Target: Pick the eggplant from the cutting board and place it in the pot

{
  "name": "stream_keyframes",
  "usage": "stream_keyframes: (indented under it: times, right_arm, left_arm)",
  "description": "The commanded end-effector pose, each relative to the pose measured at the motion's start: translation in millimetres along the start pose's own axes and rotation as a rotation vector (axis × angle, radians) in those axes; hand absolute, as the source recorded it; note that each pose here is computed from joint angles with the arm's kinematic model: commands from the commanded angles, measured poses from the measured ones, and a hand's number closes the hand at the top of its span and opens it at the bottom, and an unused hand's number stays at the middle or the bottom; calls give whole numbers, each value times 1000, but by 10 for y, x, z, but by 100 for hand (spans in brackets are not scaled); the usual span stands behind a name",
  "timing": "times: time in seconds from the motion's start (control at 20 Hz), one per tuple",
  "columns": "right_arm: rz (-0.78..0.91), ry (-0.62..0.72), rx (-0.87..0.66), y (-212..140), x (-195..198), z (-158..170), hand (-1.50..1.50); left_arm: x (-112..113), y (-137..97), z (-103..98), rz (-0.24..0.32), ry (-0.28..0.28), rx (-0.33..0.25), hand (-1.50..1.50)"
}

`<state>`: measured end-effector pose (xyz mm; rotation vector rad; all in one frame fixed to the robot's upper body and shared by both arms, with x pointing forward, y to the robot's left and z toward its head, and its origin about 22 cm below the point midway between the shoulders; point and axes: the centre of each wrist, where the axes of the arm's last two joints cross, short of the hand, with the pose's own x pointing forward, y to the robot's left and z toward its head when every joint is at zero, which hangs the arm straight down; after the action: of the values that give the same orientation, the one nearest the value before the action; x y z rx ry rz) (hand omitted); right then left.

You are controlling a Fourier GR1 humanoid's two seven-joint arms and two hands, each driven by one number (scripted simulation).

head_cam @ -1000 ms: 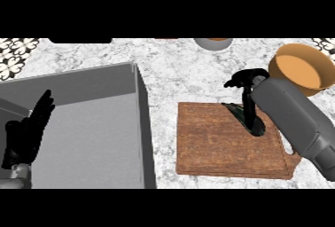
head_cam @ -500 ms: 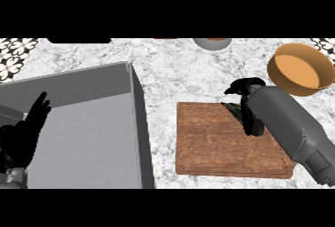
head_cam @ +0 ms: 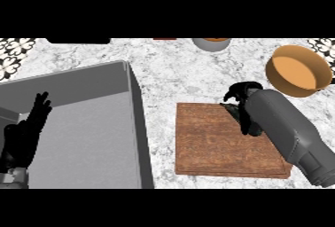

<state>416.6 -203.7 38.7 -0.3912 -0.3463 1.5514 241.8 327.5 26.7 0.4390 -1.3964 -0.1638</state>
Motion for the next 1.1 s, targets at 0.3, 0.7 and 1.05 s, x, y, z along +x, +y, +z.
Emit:
stream_keyframes:
  times: [0.3, 0.7, 1.05]
  right_arm:
    - [51, -74, -24, 179, -67, -151, 150]
    - [-144, -137, -346, -257, 264, 276, 150]
    - [-222, -103, -668, -350, 216, 596, 150]
  left_arm:
    - [-112, -113, -62, 8, 15, 10, 0]
    - [-119, 7, 60, -5, 16, 4, 0]
    - [-117, -10, 146, 15, 14, -2, 0]
